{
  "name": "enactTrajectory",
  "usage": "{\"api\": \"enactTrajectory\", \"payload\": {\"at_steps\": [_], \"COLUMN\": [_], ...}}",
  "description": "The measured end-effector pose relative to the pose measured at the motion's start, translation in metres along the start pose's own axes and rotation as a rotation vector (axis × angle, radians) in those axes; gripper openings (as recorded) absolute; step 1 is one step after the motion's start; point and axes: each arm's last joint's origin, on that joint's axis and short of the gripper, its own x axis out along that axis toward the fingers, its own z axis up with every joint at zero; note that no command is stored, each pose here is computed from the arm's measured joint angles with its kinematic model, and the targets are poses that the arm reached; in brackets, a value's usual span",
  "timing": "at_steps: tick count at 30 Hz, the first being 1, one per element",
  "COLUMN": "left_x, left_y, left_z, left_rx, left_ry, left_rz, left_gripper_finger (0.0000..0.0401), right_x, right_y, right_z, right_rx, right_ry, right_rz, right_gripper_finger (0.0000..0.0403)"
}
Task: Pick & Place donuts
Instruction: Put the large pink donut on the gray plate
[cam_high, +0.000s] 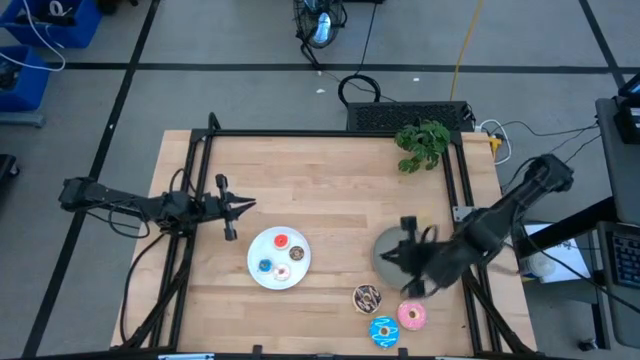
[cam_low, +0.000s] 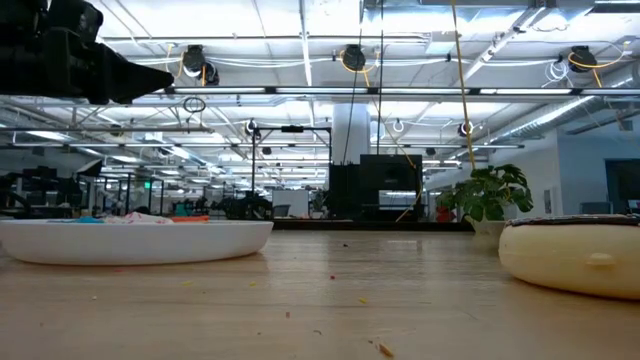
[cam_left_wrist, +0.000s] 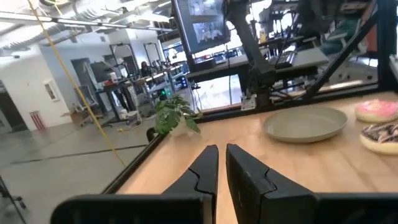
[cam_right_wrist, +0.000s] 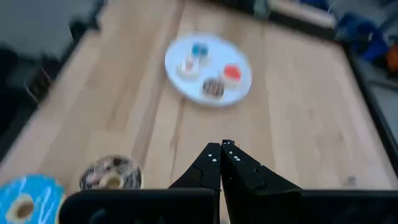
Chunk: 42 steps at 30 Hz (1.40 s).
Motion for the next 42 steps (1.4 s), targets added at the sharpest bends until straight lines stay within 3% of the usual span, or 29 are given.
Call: {"api": "enactTrajectory", "payload": {"at_steps": [5,10,14,20,25,31,36,42], "left_x": [0.000,0.000,0.000,0.000,0.000,0.000,0.000,0.000], "left_y": [0.000,0.001,0.002,0.003,0.002,0.002,0.001,0.001], "left_z": [0.000,0.002,0.006,0.008,0.007,0.006,0.001,0.001], "left_rx": [0.091,0.103,0.090,0.082,0.083,0.089,0.110,0.114], "left_ry": [0.003,-0.015,-0.052,-0.075,-0.072,-0.053,-0.012,-0.008], "left_rz": [0.007,0.013,0.026,0.034,0.033,0.027,0.012,0.011], "left_gripper_finger": [0.0037,0.0037,0.0037,0.0037,0.0037,0.0037,0.0037,0.0037], "right_x": [0.006,0.009,0.010,0.012,0.016,0.024,0.030,0.037], "right_y": [0.027,0.062,0.089,0.113,0.117,0.112,0.109,0.112], "right_z": [0.022,0.014,-0.001,-0.013,-0.016,-0.014,-0.017,-0.045], "right_rx": [0.041,0.158,0.255,0.278,0.288,0.452,0.562,0.686], "right_ry": [0.210,0.491,0.587,0.628,0.659,0.683,0.831,1.009], "right_rz": [-0.034,0.035,0.060,0.057,0.048,-0.014,0.040,0.002], "right_gripper_finger": [0.0000,0.0000,0.0000,0.0000,0.0000,0.0014,0.0060,0.0128]}}
